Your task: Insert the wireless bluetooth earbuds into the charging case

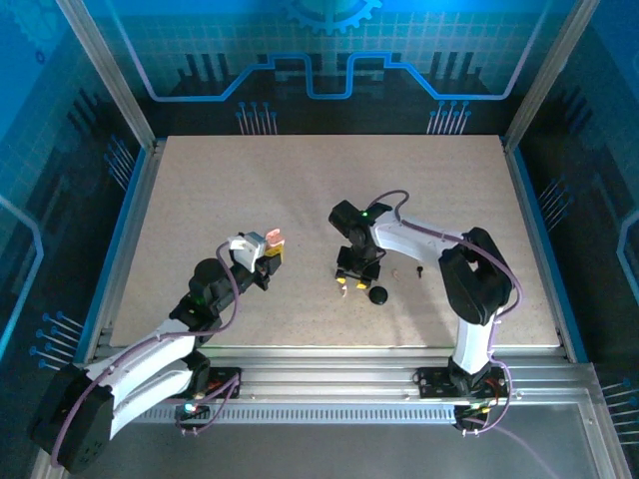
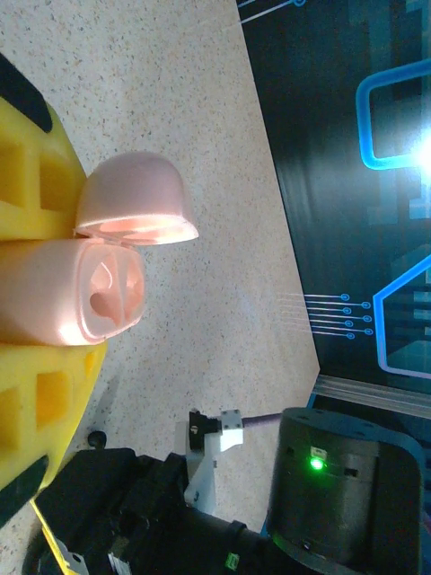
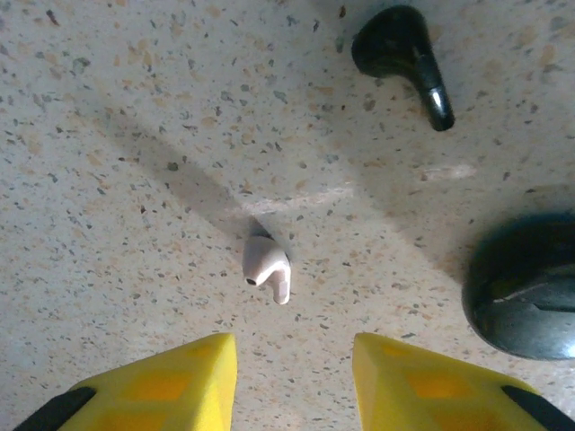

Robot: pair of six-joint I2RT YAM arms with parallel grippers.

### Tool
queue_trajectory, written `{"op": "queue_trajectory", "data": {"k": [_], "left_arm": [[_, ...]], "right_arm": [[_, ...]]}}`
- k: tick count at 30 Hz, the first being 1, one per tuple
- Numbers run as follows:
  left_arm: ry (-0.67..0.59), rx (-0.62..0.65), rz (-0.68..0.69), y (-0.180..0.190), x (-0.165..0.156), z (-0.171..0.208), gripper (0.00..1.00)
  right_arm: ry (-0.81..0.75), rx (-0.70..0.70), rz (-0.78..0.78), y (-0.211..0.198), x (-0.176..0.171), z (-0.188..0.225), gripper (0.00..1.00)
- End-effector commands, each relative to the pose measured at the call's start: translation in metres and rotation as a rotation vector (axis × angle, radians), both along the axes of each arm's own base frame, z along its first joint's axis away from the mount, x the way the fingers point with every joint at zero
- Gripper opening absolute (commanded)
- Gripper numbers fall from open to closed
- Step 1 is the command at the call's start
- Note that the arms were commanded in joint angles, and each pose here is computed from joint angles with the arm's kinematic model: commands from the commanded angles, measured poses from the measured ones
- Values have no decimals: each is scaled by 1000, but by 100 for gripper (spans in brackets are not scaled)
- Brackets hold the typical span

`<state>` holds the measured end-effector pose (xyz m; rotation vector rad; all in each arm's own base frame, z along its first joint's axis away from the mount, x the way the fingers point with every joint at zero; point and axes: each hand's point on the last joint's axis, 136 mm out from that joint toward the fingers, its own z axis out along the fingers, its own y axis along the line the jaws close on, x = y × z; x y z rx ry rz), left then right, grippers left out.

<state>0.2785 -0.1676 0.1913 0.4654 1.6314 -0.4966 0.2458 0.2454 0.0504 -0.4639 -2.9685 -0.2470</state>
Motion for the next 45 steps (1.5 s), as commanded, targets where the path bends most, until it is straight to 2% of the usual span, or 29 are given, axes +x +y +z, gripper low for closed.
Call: {"op": "queue_trajectory", "data": {"k": [1, 16, 28, 38, 45], "left_arm": [[-7, -2, 16, 3, 0, 2, 13], [-5, -13, 12, 2, 1, 2, 13], [-2, -13, 10, 1, 1, 1, 13], [35, -14, -18, -5, 2, -11, 13], [103, -27, -127, -27, 3, -25, 12]], "right_arm": [[44, 13, -22, 4, 2, -9, 39], [82, 24, -3, 12, 2, -35, 35], [81, -13, 11, 7, -2, -44, 24], [-27, 13, -16, 6, 0, -35, 22], [-250, 47, 67, 4, 17, -3, 22]]}}
